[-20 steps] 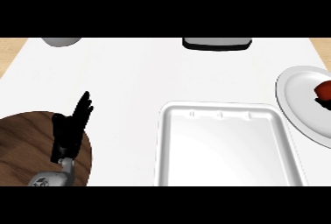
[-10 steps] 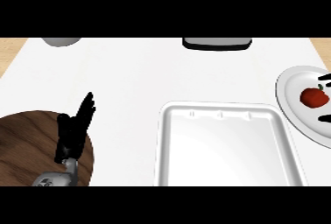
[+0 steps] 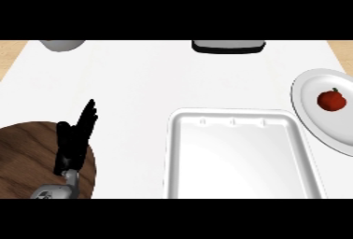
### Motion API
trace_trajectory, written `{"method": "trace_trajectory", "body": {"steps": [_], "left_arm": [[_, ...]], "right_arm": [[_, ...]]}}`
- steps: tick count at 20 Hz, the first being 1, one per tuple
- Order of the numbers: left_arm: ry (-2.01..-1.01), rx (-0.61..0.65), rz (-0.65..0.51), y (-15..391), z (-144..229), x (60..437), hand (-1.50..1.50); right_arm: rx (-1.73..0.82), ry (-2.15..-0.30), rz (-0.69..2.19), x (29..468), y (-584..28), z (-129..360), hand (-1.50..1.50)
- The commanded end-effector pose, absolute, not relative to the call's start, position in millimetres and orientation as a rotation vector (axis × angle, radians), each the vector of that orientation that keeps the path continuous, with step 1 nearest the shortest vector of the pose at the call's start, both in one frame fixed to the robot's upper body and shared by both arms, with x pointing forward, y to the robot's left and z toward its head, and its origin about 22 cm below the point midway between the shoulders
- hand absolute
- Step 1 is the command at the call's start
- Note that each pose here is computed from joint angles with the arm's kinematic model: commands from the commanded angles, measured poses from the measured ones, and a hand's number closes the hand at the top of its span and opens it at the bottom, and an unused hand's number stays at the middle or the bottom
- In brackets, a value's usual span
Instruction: Pick the bell pepper from the tray and place it in the plate
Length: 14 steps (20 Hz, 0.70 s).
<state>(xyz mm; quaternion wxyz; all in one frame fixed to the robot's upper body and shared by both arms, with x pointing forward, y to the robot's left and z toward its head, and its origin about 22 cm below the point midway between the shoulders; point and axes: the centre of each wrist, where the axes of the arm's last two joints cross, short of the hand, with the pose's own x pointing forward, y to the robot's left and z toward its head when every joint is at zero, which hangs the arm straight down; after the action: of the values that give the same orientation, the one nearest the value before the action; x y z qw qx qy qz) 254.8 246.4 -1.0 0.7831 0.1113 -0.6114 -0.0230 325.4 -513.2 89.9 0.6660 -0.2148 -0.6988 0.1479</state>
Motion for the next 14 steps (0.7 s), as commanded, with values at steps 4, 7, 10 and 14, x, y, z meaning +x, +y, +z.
{"method": "trace_trajectory", "body": {"steps": [4, 7, 10, 14], "left_arm": [[-1.299, 0.246, -0.043, 241.7, -5.2, 258.6, 0.0], [-1.289, 0.228, -0.038, 256.9, 4.5, 265.2, 0.0], [-1.29, 0.233, -0.048, 223.8, -12.8, 258.8, 0.0], [-1.284, 0.244, -0.042, 245.6, -6.7, 238.9, 0.0]], "right_arm": [[-0.326, -1.647, 0.169, 291.3, -550.3, 94.7, -1.5], [-0.3, -1.647, 0.186, 294.9, -540.6, 79.4, -1.5], [-0.277, -1.68, 0.168, 280.6, -539.3, 53.9, -1.5], [-0.283, -1.715, 0.168, 278.2, -545.4, 62.2, -1.5]]}}
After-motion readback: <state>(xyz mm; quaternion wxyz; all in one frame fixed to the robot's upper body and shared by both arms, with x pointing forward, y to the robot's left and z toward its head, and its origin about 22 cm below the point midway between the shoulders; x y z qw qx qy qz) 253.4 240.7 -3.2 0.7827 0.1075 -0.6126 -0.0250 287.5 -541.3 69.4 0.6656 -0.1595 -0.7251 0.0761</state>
